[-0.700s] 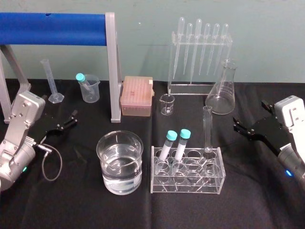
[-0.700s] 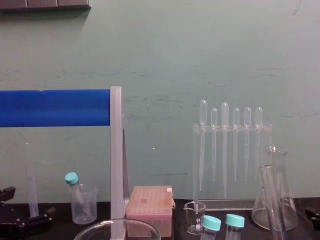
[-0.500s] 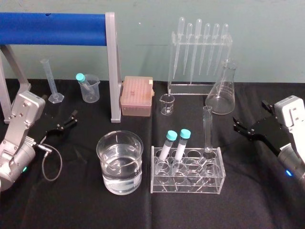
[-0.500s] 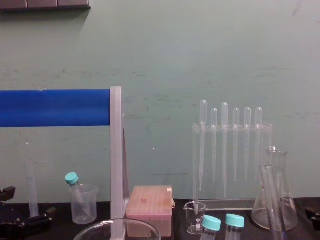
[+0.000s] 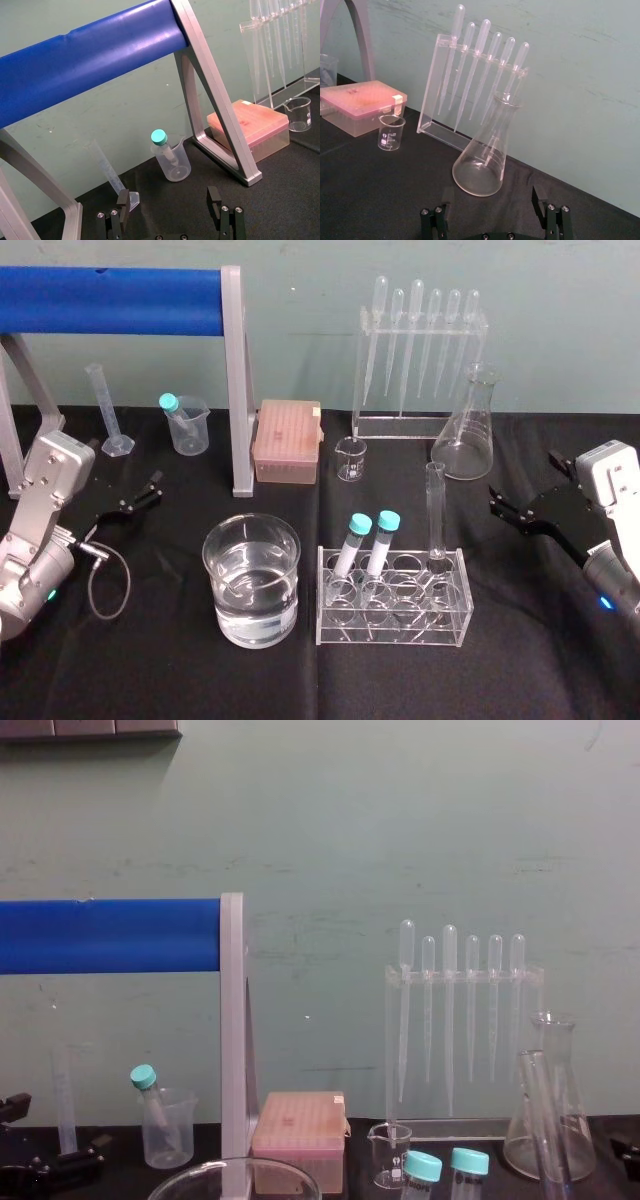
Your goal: Hold the test tube with one hand and immerse one end into the beaker, then return it to the test tube rack.
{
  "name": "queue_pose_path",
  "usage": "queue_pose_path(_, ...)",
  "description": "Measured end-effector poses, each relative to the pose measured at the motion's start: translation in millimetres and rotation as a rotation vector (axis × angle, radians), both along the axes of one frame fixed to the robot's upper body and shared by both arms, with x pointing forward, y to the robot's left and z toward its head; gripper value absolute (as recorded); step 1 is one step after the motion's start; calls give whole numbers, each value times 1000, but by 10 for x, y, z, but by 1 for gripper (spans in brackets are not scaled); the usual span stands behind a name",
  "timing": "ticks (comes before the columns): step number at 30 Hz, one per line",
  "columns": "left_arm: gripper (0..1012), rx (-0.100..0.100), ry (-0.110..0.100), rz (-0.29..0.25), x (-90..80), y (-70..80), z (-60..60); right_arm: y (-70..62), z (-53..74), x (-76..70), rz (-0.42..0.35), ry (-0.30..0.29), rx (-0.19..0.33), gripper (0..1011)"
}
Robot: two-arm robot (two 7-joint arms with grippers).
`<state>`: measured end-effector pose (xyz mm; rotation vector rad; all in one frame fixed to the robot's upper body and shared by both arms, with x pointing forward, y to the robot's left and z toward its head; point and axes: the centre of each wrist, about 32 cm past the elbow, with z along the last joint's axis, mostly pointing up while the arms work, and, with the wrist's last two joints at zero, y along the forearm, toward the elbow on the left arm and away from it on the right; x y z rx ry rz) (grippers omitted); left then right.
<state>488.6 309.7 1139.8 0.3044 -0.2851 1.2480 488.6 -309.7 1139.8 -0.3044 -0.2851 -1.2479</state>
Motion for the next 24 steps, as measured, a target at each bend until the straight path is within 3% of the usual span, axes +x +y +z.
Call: queue_pose_path(24,1000,0,0,0,0,0,0,0,0,0,0,0,0,1003)
